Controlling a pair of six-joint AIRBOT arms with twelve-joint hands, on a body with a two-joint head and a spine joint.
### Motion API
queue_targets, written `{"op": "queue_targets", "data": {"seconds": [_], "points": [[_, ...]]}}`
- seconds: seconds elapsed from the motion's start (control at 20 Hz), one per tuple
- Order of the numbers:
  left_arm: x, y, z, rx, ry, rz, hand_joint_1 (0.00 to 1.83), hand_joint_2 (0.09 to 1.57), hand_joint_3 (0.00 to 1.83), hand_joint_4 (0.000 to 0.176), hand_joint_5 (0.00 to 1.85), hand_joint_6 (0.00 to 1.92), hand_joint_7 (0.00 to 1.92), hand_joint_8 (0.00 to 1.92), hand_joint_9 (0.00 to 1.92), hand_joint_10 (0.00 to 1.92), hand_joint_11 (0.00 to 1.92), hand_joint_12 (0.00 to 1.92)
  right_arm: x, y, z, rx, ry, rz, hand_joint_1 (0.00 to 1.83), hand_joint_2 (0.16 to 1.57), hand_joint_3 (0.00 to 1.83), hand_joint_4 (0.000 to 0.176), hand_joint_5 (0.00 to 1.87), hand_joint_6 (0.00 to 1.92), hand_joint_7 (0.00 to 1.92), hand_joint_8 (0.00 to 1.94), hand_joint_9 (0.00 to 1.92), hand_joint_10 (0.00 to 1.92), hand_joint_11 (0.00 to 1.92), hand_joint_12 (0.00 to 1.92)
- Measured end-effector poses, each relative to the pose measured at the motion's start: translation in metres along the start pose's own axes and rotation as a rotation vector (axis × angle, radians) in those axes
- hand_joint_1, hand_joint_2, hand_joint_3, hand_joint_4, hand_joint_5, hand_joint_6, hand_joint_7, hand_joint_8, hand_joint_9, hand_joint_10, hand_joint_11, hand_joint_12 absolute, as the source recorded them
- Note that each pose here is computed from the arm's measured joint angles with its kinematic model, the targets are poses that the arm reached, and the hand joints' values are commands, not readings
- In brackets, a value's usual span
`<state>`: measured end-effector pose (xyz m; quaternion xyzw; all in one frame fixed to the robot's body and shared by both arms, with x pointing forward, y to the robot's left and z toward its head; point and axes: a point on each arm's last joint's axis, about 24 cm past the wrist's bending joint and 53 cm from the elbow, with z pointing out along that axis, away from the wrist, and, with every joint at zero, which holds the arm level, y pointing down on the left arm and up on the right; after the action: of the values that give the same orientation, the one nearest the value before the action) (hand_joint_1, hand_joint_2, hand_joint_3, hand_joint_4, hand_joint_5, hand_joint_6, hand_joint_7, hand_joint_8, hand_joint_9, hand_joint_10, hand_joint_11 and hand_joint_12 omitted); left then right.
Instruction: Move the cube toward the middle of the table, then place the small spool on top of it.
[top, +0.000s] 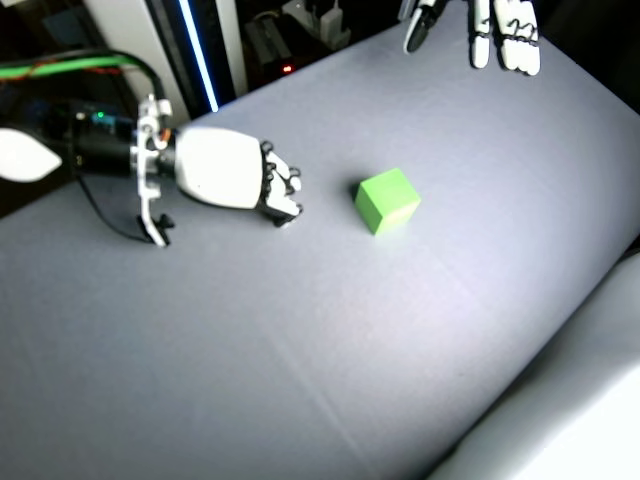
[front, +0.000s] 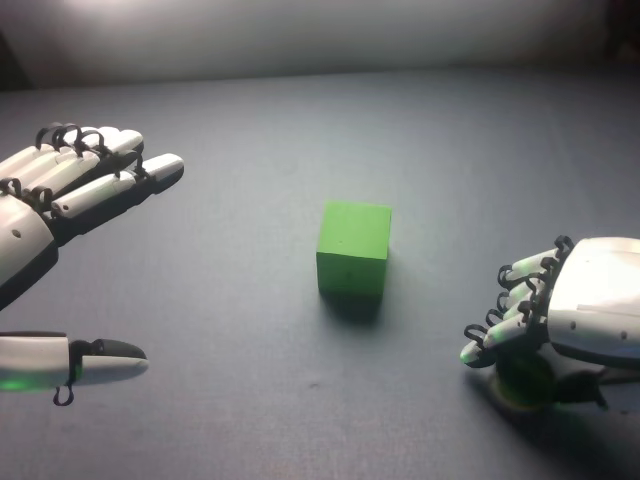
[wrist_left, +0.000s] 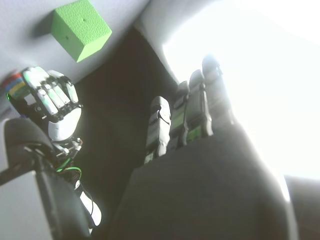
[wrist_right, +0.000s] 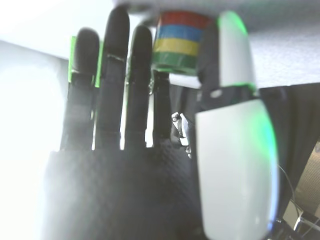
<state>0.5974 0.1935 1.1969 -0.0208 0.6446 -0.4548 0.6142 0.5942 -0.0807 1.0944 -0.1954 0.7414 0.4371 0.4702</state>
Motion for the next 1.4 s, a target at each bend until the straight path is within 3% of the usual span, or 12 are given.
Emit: {"op": "queue_targets", "data": {"seconds": [0.05, 0.35, 0.45, 0.6, 0.8, 0.85, 0.95, 1.05, 1.15, 1.2, 1.25, 1.4], "points": [[0.0, 0.0, 0.0, 0.001, 0.0, 0.0, 0.71, 0.89, 0.0, 0.132, 0.1, 0.01, 0.03, 0.01, 0.0, 0.0, 0.07, 0.05, -0.001, -0.002, 0.001, 0.004, -0.004, 0.003, 1.37, 1.15, 0.0, 0.0, 0.77, 1.02, 0.96, 1.05, 0.88, 1.34, 0.56, 1.32], [0.0, 0.001, -0.001, -0.003, 0.0, 0.0, 0.72, 0.89, 0.0, 0.127, 0.12, 0.01, 0.04, 0.01, 0.0, 0.0, 0.07, 0.06, -0.028, -0.001, 0.007, 0.0, -0.056, -0.022, 1.25, 1.12, 0.0, 0.0, 0.9, 0.94, 1.04, 1.07, 0.96, 1.12, 0.76, 1.49], [0.001, 0.002, -0.002, -0.004, 0.002, 0.001, 0.72, 0.88, 0.0, 0.13, 0.14, 0.01, 0.06, 0.01, 0.03, 0.01, 0.08, 0.07, -0.049, 0.0, 0.007, -0.011, -0.116, -0.008, 1.37, 1.11, 0.0, 0.0, 0.89, 0.98, 1.01, 0.94, 0.94, 1.23, 0.72, 1.23], [0.0, 0.002, -0.002, -0.006, 0.0, 0.0, 0.71, 0.87, 0.0, 0.124, 0.15, 0.01, 0.09, 0.01, 0.05, 0.01, 0.09, 0.08, -0.071, -0.001, 0.007, -0.022, -0.179, 0.0, 1.23, 1.14, 0.0, 0.0, 0.89, 0.99, 0.97, 1.18, 0.84, 1.15, 0.67, 1.6], [0.0, 0.001, -0.002, -0.003, -0.002, 0.0, 0.69, 0.86, 0.0, 0.132, 0.16, 0.01, 0.09, 0.01, 0.05, 0.01, 0.08, 0.08, -0.097, 0.009, 0.016, -0.062, -0.252, -0.005, 1.38, 1.09, 0.0, 0.0, 0.9, 1.12, 1.13, 0.64, 0.97, 1.08, 0.75, 0.92], [0.0, 0.002, -0.002, -0.004, -0.003, 0.0, 0.69, 0.87, 0.0, 0.127, 0.15, 0.0, 0.09, 0.0, 0.04, 0.0, 0.06, 0.07, -0.098, 0.011, 0.018, -0.066, -0.253, -0.007, 1.39, 1.09, 0.01, 0.0, 0.93, 0.89, 1.08, 0.8, 0.97, 1.15, 0.79, 1.04], [0.0, 0.002, -0.002, -0.004, -0.003, 0.0, 0.69, 0.86, 0.0, 0.126, 0.15, 0.0, 0.09, 0.0, 0.04, 0.0, 0.05, 0.07, -0.1, 0.015, 0.026, -0.083, -0.262, -0.005, 1.38, 1.1, 0.0, 0.0, 0.95, 0.99, 1.04, 0.8, 0.92, 1.21, 0.67, 1.16], [0.0, 0.001, -0.002, -0.003, -0.002, 0.0, 0.69, 0.86, 0.0, 0.128, 0.15, 0.0, 0.08, 0.0, 0.04, 0.0, 0.04, 0.07, -0.109, 0.015, 0.032, -0.086, -0.282, -0.012, 1.23, 1.11, 0.0, 0.001, 1.01, 0.98, 0.99, 0.94, 0.89, 0.64, 0.45, 1.36], [0.002, 0.002, -0.002, -0.004, 0.003, -0.002, 0.69, 0.87, 0.0, 0.119, 0.14, 0.0, 0.07, 0.0, 0.03, 0.0, 0.04, 0.07, -0.127, 0.017, 0.039, -0.094, -0.321, -0.014, 1.2, 1.15, 0.0, 0.023, 0.88, 1.16, 0.95, 1.02, 0.86, 0.49, 0.31, 1.41], [0.002, 0.002, -0.002, -0.005, 0.003, -0.001, 0.68, 0.86, 0.0, 0.126, 0.14, 0.0, 0.08, 0.0, 0.03, 0.0, 0.03, 0.07, -0.132, 0.02, 0.043, -0.105, -0.336, -0.011, 1.21, 1.14, 0.0, 0.006, 0.87, 1.17, 1.0, 0.97, 0.96, 0.41, 0.45, 1.27], [0.002, 0.002, -0.002, -0.006, 0.002, -0.002, 0.67, 0.86, 0.0, 0.121, 0.15, 0.0, 0.08, 0.0, 0.04, 0.0, 0.04, 0.08, -0.135, 0.025, 0.049, -0.118, -0.344, -0.012, 1.34, 1.1, 0.0, 0.0, 0.96, 1.02, 1.1, 0.76, 0.92, 1.0, 0.55, 1.15], [0.002, 0.003, -0.002, -0.008, 0.005, -0.002, 0.68, 0.87, 0.0, 0.115, 0.14, 0.0, 0.07, 0.0, 0.02, 0.0, 0.0, 0.07, -0.138, 0.03, 0.064, -0.127, -0.345, -0.014, 1.38, 1.07, 0.0, 0.0, 1.01, 0.97, 1.21, 0.5, 0.95, 1.07, 0.61, 1.08]]}}
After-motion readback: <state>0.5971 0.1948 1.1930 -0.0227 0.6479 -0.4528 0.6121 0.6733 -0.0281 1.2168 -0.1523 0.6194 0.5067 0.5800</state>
